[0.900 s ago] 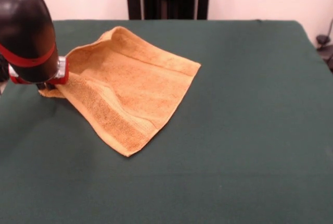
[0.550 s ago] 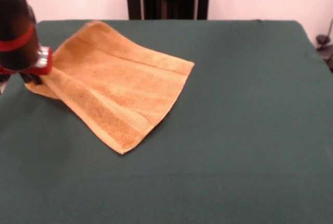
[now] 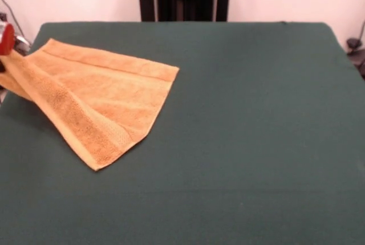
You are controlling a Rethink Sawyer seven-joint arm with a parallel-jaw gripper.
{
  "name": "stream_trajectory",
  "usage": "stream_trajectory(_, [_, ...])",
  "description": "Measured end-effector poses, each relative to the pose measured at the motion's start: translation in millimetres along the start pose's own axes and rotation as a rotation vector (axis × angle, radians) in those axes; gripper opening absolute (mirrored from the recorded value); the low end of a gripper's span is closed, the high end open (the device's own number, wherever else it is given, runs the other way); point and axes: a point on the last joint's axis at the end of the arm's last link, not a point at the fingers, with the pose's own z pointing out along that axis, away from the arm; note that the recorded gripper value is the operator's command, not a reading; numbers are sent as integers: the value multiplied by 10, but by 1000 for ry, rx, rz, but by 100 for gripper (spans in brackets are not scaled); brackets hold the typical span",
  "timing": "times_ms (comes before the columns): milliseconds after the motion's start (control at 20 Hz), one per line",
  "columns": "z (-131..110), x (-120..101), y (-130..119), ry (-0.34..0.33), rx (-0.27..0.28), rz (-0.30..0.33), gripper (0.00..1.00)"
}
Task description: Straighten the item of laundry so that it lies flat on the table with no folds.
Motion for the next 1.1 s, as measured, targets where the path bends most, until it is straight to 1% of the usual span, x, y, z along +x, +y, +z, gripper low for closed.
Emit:
stream_trajectory(300, [-217, -21, -57, -35, 15, 8, 0])
stream_trajectory(400, [-238, -32, -66, -46, 20, 8, 0])
stream_trajectory(1100, [-191, -80, -54, -105, 30, 2, 0])
